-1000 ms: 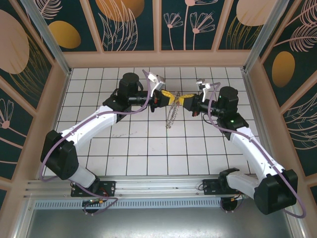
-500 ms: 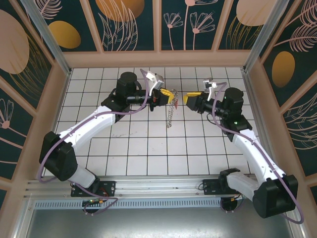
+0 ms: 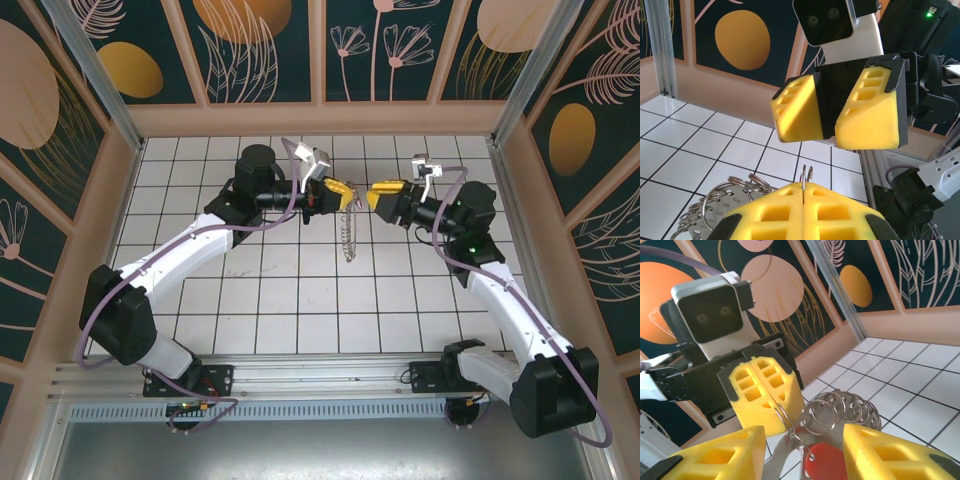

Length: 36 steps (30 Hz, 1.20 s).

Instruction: Put the keys on the keyring

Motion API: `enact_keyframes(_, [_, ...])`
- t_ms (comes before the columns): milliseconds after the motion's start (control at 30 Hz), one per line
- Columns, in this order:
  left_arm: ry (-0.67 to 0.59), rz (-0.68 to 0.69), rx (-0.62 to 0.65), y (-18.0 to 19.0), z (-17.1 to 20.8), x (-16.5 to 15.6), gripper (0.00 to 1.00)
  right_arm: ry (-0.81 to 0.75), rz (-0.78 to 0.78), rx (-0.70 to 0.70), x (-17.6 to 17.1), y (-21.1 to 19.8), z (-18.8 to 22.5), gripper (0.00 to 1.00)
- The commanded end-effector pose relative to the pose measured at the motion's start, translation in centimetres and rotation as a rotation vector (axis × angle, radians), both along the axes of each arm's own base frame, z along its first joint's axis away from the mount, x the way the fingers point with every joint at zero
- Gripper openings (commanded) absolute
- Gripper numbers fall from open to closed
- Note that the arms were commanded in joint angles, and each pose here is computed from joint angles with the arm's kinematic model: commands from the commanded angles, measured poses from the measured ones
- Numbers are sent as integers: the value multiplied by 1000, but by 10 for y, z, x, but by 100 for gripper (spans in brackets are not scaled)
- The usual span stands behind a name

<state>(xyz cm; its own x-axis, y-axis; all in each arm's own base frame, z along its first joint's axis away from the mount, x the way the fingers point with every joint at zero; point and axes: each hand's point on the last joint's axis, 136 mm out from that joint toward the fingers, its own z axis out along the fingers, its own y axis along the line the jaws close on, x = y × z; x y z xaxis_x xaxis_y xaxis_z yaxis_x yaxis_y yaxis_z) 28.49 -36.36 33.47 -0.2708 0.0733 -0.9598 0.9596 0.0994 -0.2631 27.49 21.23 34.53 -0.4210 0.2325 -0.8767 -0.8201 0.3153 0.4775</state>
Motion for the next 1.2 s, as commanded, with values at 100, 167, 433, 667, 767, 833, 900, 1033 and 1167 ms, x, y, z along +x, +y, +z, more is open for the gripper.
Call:
enact_keyframes(100, [-18,-55,-53,-2,13,-5,0,-76,79,40,-8,7,18,44])
enact_keyframes(167, [-16,-60,-55,-3,13,-5,0,-82,92,43,-9,10,19,44])
enact_keyframes(433, [-11,-68,-74,-4,18,-6,0,-65,151,33,-12,22,11,43])
enact_keyframes(667, [-9,-69,-78,-4,19,-5,0,-46,148,30,-12,23,2,26])
enact_keyframes(767, [-9,-67,-79,-5,19,-5,0,-47,148,32,-14,22,2,12])
enact_keyframes(833, [-10,-68,-81,-5,20,-5,0,-48,151,34,-14,23,2,3])
enact_keyframes(900, [-8,-67,-82,-5,19,-5,0,-51,154,35,-15,23,3,0])
enact_keyframes(1033, [-1,-66,-81,-5,17,-4,0,-57,154,36,-15,23,6,0])
enact_keyframes(1167, [9,-30,-72,-6,15,4,0,-54,124,23,-8,22,6,0])
